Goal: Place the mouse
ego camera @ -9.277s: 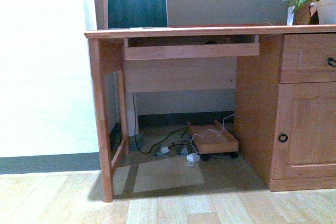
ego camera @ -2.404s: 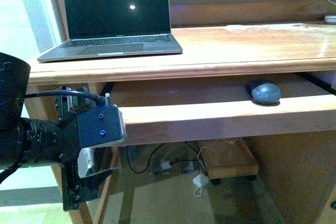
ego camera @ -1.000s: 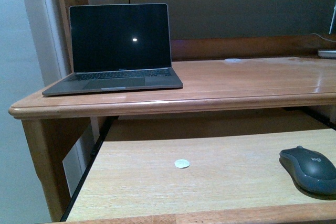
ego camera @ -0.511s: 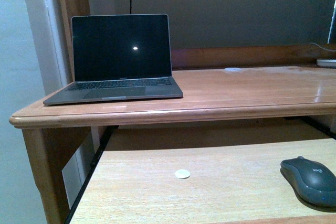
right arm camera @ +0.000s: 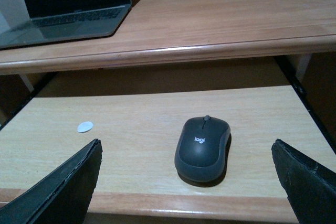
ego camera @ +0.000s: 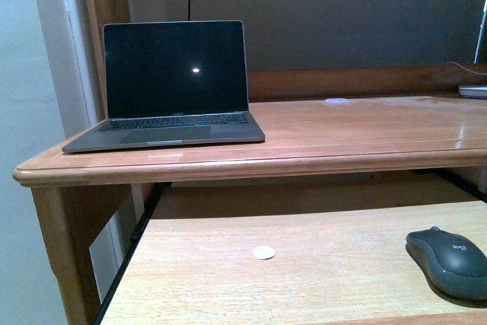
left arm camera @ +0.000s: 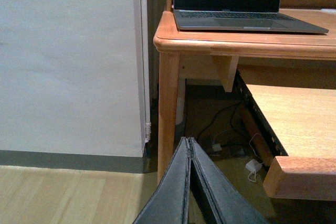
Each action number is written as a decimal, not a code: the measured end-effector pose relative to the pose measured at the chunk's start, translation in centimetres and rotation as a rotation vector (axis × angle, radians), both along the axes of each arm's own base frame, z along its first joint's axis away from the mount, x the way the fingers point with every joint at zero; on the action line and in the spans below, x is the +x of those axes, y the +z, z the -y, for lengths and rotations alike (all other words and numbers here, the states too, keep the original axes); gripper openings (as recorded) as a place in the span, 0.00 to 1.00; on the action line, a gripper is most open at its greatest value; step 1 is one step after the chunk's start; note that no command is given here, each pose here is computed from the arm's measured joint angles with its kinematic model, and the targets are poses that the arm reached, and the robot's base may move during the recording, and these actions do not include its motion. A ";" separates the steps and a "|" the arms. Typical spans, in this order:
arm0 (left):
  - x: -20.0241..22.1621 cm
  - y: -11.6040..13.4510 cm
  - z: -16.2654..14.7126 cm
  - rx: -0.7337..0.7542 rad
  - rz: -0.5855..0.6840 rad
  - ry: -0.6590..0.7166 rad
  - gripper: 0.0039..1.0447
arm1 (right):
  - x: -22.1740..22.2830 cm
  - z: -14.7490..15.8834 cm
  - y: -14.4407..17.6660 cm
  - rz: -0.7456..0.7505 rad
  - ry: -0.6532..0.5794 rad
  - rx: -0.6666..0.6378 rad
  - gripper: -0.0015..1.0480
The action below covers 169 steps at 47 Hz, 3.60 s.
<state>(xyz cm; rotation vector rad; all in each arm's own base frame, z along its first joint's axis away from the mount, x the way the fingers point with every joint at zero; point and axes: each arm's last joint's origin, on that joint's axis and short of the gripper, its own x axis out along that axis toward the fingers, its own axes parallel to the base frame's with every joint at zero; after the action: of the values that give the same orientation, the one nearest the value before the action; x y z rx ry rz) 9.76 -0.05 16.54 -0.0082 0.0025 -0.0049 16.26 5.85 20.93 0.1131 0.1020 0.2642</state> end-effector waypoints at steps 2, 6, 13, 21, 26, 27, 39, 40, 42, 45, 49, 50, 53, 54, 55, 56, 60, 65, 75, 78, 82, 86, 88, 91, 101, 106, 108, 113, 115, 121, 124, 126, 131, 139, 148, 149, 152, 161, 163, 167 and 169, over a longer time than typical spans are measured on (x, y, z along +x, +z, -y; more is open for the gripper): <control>0.0 0.0 0.0 0.000 0.000 0.000 0.02 | 0.5 -0.4 0.1 -0.004 0.005 -0.012 0.93; 0.0 0.0 0.0 0.000 0.000 0.000 0.02 | 1.6 -1.2 0.3 -0.014 0.013 -0.041 0.93; 0.0 0.0 0.0 0.000 0.001 0.000 0.18 | 4.3 -3.2 -0.6 -0.073 -0.004 -0.157 0.93; 0.0 0.0 0.0 0.000 0.001 0.000 0.50 | 6.6 -4.9 -1.7 -0.138 -0.074 -0.292 0.93; 0.0 0.0 0.0 0.000 0.001 0.000 0.66 | 7.6 -5.5 -1.9 -0.159 -0.097 -0.324 0.93; 0.0 0.0 0.0 0.000 0.001 0.000 0.69 | 7.7 -5.7 -1.9 -0.168 -0.097 -0.330 0.93; 0.0 0.0 0.0 0.001 0.001 0.000 0.93 | 9.8 -6.9 -3.0 -0.279 -0.145 -0.407 0.93; 0.0 0.0 0.0 0.001 0.001 0.000 0.93 | 9.9 -6.9 -3.0 -0.283 -0.146 -0.408 0.93; 0.0 0.0 0.0 0.001 0.001 0.000 0.93 | 10.2 -7.0 -3.0 -0.294 -0.153 -0.413 0.93; 0.0 0.0 0.0 0.001 0.001 0.000 0.93 | 10.6 -7.2 -2.9 -0.308 -0.165 -0.421 0.93; 0.0 0.0 0.0 0.001 0.001 0.000 0.93 | 11.1 -7.3 -2.7 -0.330 -0.173 -0.426 0.93; 0.0 0.0 0.0 0.001 0.001 0.000 0.93 | 11.3 -7.4 -2.7 -0.337 -0.175 -0.426 0.93; 0.0 0.0 0.0 0.001 0.001 0.000 0.93 | 11.7 -7.4 -2.7 -0.356 -0.179 -0.433 0.93; 0.0 0.0 0.0 0.001 0.001 0.000 0.93 | 11.8 -7.5 -2.7 -0.362 -0.180 -0.434 0.93; 0.0 0.0 0.0 0.001 0.001 0.000 0.93 | 11.9 -7.5 -2.7 -0.366 -0.181 -0.434 0.93; 0.0 0.0 0.0 0.001 0.001 0.000 0.93 | 12.0 -7.5 -2.7 -0.375 -0.183 -0.434 0.93; 0.0 0.0 0.0 0.001 0.001 0.000 0.93 | 12.5 -7.4 -2.9 -0.416 -0.189 -0.434 0.93; 0.0 0.0 0.0 0.001 0.001 0.000 0.93 | 13.1 -7.2 -3.1 -0.466 -0.198 -0.409 0.93; 0.0 0.0 0.0 0.001 0.001 0.000 0.93 | 13.9 -6.5 -3.0 -0.506 -0.209 -0.352 0.78; 0.0 0.0 0.0 0.001 0.001 0.000 0.93 | 14.0 -6.2 -3.0 -0.507 -0.218 -0.346 0.67; 0.0 0.0 0.0 0.001 0.001 0.000 0.93 | 13.9 -6.0 -2.9 -0.500 -0.227 -0.338 0.56; 0.0 0.0 0.0 0.001 0.001 0.000 0.93 | 13.5 -5.7 -2.3 -0.479 -0.231 -0.328 0.53; 0.0 0.0 0.0 0.001 0.001 0.000 0.93 | 13.1 -5.6 -1.5 -0.448 -0.230 -0.313 0.53; 0.0 0.0 0.0 0.001 0.001 0.000 0.93 | 12.4 -5.5 0.4 -0.399 -0.218 -0.284 0.53; 0.0 0.0 0.0 0.001 0.001 0.000 0.93 | 12.2 -7.5 7.7 -0.244 -0.171 -0.201 0.53; 0.0 0.0 0.0 0.001 0.001 0.000 0.93 | 14.6 -10.6 9.4 -0.239 -0.145 -0.214 0.53; 0.0 0.0 0.0 0.001 0.001 0.000 0.93 | 16.0 -12.0 9.5 -0.247 -0.142 -0.222 0.53; 0.0 0.0 0.0 0.001 0.001 0.000 0.93 | 19.2 -14.8 9.2 -0.278 -0.165 -0.243 0.53; 0.0 0.0 0.0 0.001 0.001 0.000 0.93 | 20.7 -15.9 8.9 -0.284 -0.181 -0.252 0.53; 0.0 0.0 0.0 0.001 0.001 0.000 0.93 | 24.3 -18.1 8.0 -0.288 -0.239 -0.275 0.53; 0.0 0.0 0.0 0.001 0.001 0.000 0.93 | 25.1 -18.6 7.7 -0.289 -0.251 -0.280 0.53; 0.0 0.0 0.0 0.001 0.001 0.000 0.93 | 25.8 -19.0 7.4 -0.291 -0.259 -0.285 0.53; 0.0 0.0 0.0 0.001 0.001 0.000 0.93 | 27.4 -19.8 6.6 -0.293 -0.284 -0.301 0.53; 0.0 0.0 0.0 0.001 0.001 0.000 0.93 | 29.6 -20.3 5.9 -0.283 -0.318 -0.305 0.53; 0.0 0.0 0.0 0.001 0.001 0.000 0.93 | 30.6 -20.4 5.0 -0.284 -0.340 -0.310 0.62; 0.0 0.0 0.0 0.001 0.001 0.000 0.93 | 30.6 -20.4 5.0 -0.283 -0.340 -0.309 0.63; 0.0 0.0 0.0 0.001 0.001 0.000 0.93 | 30.8 -20.4 5.0 -0.268 -0.342 -0.298 0.72; 0.0 0.0 0.0 0.001 0.001 0.000 0.93 | 30.8 -20.3 5.0 -0.227 -0.332 -0.247 0.94; 0.0 0.0 0.0 0.001 0.001 0.000 0.93 | 30.8 -20.2 5.0 -0.223 -0.327 -0.239 0.94; 0.0 0.0 0.0 0.001 0.001 0.000 0.93 | 30.4 -19.8 5.0 -0.215 -0.300 -0.216 0.93; 0.0 0.0 0.0 0.001 0.001 0.000 0.93 | 30.0 -19.3 5.3 -0.200 -0.274 -0.189 0.93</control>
<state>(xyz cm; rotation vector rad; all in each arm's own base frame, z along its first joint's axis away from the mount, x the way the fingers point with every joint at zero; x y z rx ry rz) 9.75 -0.05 16.54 -0.0074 0.0017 -0.0046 46.26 25.12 26.25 -0.0355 0.3070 -0.0316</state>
